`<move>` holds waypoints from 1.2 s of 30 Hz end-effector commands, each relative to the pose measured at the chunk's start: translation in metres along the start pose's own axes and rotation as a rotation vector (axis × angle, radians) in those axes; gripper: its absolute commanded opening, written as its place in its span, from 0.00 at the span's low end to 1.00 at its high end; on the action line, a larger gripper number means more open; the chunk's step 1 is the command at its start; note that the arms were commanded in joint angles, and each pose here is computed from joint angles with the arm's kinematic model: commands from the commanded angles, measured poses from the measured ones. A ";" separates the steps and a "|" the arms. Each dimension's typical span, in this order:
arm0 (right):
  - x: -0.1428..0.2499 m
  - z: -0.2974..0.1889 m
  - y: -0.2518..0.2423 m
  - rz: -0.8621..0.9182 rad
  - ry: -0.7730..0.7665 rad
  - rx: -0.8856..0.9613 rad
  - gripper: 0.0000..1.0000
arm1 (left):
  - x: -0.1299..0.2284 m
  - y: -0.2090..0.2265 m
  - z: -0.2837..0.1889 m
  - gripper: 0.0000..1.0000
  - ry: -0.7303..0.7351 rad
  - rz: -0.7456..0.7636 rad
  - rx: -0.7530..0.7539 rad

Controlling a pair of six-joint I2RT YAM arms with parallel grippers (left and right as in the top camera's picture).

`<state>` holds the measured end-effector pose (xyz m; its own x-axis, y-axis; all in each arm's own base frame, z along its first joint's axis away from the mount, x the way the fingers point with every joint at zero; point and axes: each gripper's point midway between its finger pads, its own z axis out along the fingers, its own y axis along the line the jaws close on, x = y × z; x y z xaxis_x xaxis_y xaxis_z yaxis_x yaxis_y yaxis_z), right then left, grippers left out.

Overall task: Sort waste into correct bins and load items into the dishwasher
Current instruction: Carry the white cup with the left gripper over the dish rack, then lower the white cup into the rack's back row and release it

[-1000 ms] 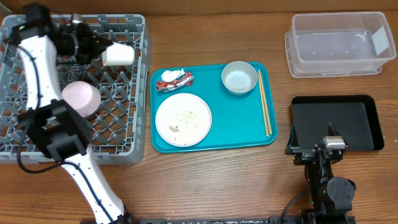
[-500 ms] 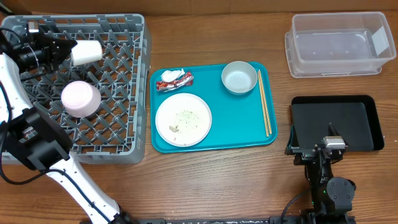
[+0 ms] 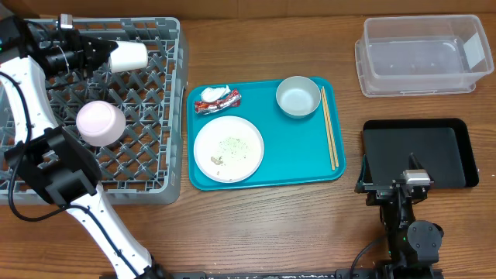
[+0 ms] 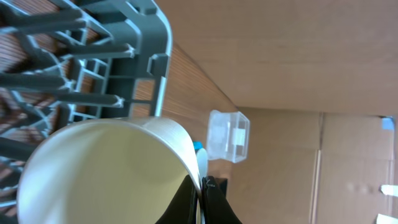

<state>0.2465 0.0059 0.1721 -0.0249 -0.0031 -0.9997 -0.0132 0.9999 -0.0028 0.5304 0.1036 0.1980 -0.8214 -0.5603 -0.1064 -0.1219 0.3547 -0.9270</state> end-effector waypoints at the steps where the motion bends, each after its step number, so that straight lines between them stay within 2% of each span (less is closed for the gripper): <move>1: 0.001 0.000 0.003 -0.004 -0.005 -0.012 1.00 | -0.007 0.022 0.002 0.04 -0.023 -0.013 -0.070; 9: 0.001 0.000 0.003 -0.004 -0.005 -0.012 1.00 | -0.017 0.030 0.013 0.04 -0.049 -0.031 -0.054; 13: 0.001 0.000 0.003 -0.004 -0.005 -0.012 1.00 | -0.010 0.030 0.030 0.04 -0.014 -0.013 0.019; 19: 0.001 0.000 0.003 -0.004 -0.005 -0.012 1.00 | -0.006 0.045 0.045 0.04 -0.004 -0.082 0.027; 25: 0.001 0.000 0.003 -0.004 -0.005 -0.012 1.00 | -0.005 0.047 0.045 0.04 -0.003 -0.089 0.024; 30: 0.001 0.000 0.003 -0.004 -0.005 -0.012 1.00 | -0.004 0.068 0.038 0.04 -0.026 -0.161 -0.070; 36: 0.001 0.000 0.003 -0.004 -0.005 -0.012 1.00 | 0.000 0.113 0.017 0.04 -0.078 -0.271 -0.283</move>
<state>0.2465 0.0059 0.1720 -0.0252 -0.0031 -0.9997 -0.0136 0.9999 -0.0028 0.5399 0.0937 0.1501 -0.7917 -0.6102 0.0296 -0.2576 0.2896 -0.9218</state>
